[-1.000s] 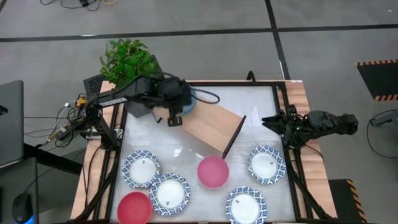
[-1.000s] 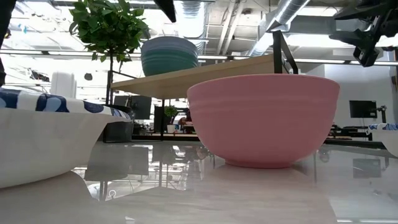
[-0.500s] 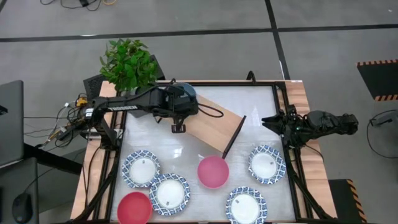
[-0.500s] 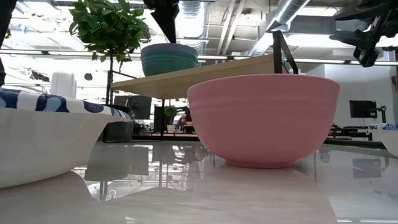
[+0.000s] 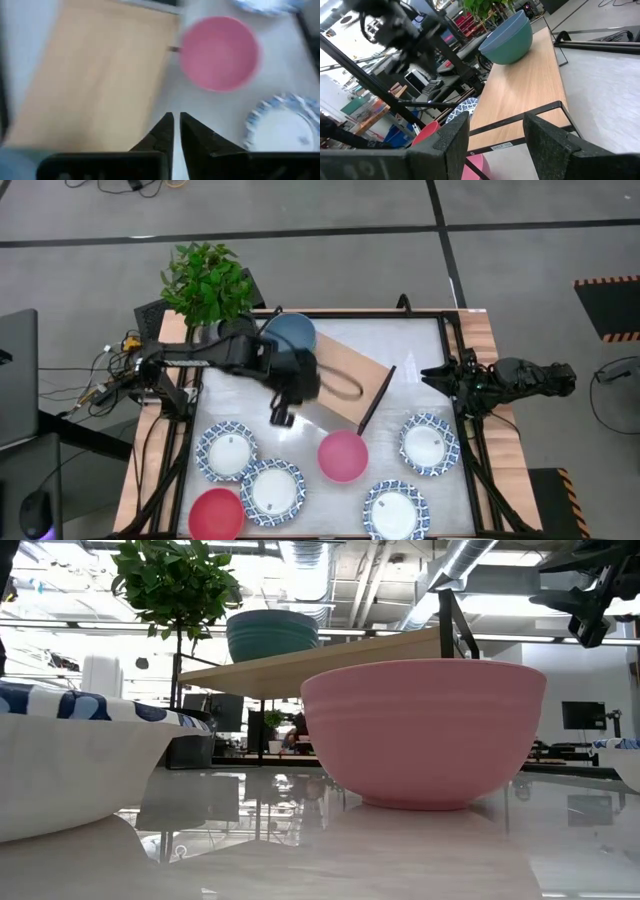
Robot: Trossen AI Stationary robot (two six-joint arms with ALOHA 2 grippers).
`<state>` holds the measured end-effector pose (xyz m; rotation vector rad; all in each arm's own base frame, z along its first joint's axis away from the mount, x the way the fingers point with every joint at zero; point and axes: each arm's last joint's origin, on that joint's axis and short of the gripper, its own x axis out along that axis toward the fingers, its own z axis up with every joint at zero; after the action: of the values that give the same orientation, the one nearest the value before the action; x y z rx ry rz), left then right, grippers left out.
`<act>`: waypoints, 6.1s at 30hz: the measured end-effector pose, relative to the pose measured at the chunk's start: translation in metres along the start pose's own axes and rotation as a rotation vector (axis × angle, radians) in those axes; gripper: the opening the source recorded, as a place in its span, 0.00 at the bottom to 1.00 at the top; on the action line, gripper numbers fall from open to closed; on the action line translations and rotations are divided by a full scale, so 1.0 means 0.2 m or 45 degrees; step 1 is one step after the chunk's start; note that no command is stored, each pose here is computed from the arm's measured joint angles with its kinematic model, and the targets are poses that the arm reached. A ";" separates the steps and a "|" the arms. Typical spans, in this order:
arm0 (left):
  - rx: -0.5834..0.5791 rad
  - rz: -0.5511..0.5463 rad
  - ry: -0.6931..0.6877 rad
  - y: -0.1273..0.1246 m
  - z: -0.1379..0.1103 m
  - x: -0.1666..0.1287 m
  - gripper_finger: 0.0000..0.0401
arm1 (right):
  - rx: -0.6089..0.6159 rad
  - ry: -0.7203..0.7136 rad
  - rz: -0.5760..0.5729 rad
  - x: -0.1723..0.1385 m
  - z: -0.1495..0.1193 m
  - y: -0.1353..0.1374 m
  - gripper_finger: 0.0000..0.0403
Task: Place and stack bowls onto a shelf
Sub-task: Stack the pink bowl on top of the blue bowl on the shelf, then stack the orange bowl on top of the pink bowl on the shelf
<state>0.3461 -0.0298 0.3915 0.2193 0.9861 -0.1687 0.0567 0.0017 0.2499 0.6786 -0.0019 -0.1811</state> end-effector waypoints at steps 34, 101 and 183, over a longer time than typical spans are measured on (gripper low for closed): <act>0.984 -0.078 -0.203 -0.48 -0.23 0.73 0.48 | -0.004 0.031 -0.026 0.00 -0.01 -0.01 0.53; 0.790 -0.321 0.042 -0.60 -0.13 0.77 0.00 | -0.031 0.077 -0.067 0.00 -0.03 -0.03 0.53; -0.249 0.353 0.479 0.41 -0.13 -0.01 0.29 | -0.044 0.048 -0.129 0.00 -0.03 -0.04 0.53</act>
<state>0.3436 0.0569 0.3869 0.2094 1.3246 0.2303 0.0550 -0.0002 0.2403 0.6481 0.0714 -0.2653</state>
